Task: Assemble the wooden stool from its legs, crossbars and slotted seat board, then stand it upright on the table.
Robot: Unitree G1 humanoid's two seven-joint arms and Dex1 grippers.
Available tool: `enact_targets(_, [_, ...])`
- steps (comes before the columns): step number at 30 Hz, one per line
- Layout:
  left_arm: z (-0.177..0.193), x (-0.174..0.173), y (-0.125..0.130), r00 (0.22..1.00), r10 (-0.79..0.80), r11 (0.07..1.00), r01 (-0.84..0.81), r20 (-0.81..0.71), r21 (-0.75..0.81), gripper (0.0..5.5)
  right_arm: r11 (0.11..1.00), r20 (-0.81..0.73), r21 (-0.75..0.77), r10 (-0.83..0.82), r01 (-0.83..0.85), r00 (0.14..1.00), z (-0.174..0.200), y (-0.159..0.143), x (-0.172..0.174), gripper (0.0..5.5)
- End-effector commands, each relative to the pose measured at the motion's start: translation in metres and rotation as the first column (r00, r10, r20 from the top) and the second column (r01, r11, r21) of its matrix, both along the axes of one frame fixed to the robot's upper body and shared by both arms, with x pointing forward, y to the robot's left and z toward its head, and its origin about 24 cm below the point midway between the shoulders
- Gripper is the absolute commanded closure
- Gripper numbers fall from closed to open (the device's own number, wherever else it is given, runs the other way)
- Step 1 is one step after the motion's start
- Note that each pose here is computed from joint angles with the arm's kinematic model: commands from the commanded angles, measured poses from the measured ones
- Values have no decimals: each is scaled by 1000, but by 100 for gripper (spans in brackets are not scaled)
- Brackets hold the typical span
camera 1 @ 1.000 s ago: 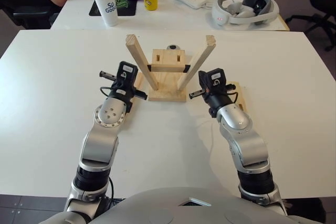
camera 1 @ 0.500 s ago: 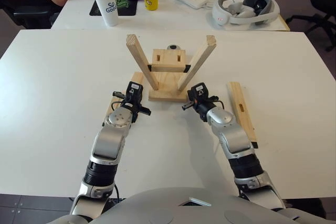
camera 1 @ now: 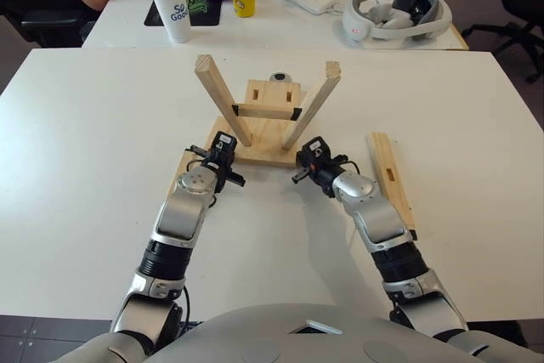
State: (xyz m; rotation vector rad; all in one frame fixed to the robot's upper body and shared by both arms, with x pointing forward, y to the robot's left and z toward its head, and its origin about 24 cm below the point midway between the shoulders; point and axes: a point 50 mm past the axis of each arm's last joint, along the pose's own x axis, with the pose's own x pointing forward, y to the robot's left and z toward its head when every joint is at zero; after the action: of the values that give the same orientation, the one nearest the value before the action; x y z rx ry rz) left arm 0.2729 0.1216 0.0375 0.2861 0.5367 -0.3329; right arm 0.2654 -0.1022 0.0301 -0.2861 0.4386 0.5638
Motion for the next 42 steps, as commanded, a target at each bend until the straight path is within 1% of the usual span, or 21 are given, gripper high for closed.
enact_targets(1, [-4,2,-24,989,-141,988,138,-35,-65,548,963,-17,122,242,-239,970,9,44,-20,550])
enact_targets(7, [-4,9,-22,986,-163,986,161,-24,-52,548,939,4,146,314,-311,949,17,54,-29,550])
enact_targets(11, [-4,10,-26,982,-186,981,185,-10,-62,548,925,24,142,354,-353,935,22,57,-32,550])
enact_targets(17, [-3,16,-28,982,-190,980,190,8,-66,548,882,52,201,424,-425,904,30,63,-35,550])
enact_targets(20, [-2,20,-30,981,-191,979,192,22,-68,548,865,55,267,427,-425,903,33,67,-33,550])
enact_targets(24, [1,23,-31,981,-192,978,194,35,-70,548,852,65,278,444,-444,893,36,70,-32,550])
enact_targets(26, [4,23,-25,982,-184,982,185,46,-42,548,872,64,245,421,-423,905,38,58,-30,550])
enact_targets(30, [21,16,3,986,-136,991,133,99,31,548,911,53,168,373,-376,926,46,14,-32,550])
enact_targets(33, [40,4,31,986,-78,992,63,150,106,548,912,83,206,344,-354,935,68,-12,-40,550])
enact_targets(35, [48,-6,50,986,-42,987,15,163,162,548,906,89,222,349,-360,933,79,-21,-45,550])
enact_targets(37, [52,-15,61,986,-37,977,2,160,214,548,902,81,217,365,-374,927,86,-27,-50,550])
enact_targets(38, [54,-19,62,988,-53,977,21,145,213,548,899,71,210,377,-384,923,89,-30,-53,550])
enact_targets(40, [53,-28,54,987,-136,974,118,84,195,548,901,53,178,393,-396,918,95,-39,-54,550])
enact_targets(42, [52,-34,40,973,-228,967,222,41,126,548,946,84,70,311,-317,947,100,-56,-35,550])
